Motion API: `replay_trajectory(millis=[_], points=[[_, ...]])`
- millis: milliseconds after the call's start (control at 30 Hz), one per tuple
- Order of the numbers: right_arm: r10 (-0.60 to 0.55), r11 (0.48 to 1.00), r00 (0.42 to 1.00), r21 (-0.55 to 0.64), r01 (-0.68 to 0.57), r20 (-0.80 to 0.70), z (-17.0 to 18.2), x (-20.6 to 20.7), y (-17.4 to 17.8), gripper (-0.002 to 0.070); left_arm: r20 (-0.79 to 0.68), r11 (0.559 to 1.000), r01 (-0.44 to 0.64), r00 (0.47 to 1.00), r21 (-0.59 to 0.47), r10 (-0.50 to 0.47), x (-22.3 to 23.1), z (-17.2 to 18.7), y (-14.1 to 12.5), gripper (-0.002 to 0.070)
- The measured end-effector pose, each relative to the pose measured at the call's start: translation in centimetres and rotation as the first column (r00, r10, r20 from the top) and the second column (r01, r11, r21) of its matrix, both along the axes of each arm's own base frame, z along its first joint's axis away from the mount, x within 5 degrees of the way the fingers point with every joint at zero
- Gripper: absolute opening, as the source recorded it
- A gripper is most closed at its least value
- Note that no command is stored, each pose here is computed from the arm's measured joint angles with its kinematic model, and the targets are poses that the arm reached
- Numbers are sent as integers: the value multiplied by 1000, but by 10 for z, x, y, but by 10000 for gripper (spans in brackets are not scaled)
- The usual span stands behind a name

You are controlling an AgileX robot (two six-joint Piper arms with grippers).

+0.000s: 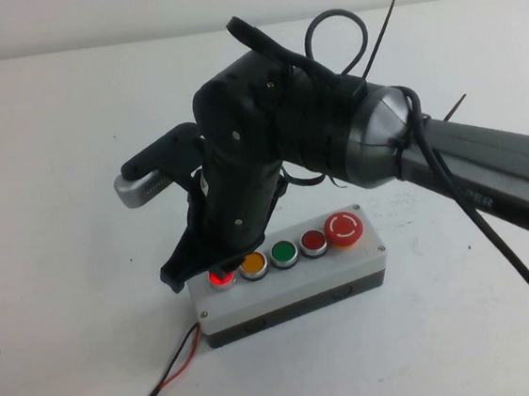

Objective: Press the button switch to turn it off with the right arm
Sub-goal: Press the button to turn off

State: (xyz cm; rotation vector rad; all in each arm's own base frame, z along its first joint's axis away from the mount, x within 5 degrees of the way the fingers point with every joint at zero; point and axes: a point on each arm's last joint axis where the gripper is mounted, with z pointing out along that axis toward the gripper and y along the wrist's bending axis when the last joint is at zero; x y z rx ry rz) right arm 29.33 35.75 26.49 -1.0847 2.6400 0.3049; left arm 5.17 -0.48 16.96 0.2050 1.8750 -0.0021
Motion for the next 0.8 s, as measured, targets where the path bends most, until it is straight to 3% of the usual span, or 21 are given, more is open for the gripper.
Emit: replay_trajectory(millis=[600, 800], points=[[-6, 1000, 1000, -14, 5, -22, -7, 4, 0, -15, 0, 1000, 0, 1000, 0, 0, 0, 0, 0, -2], [-8, 1000, 1000, 23, 7, 12, 14, 0, -5, -15, 0, 1000, 0, 1000, 0, 0, 0, 0, 0, -2]])
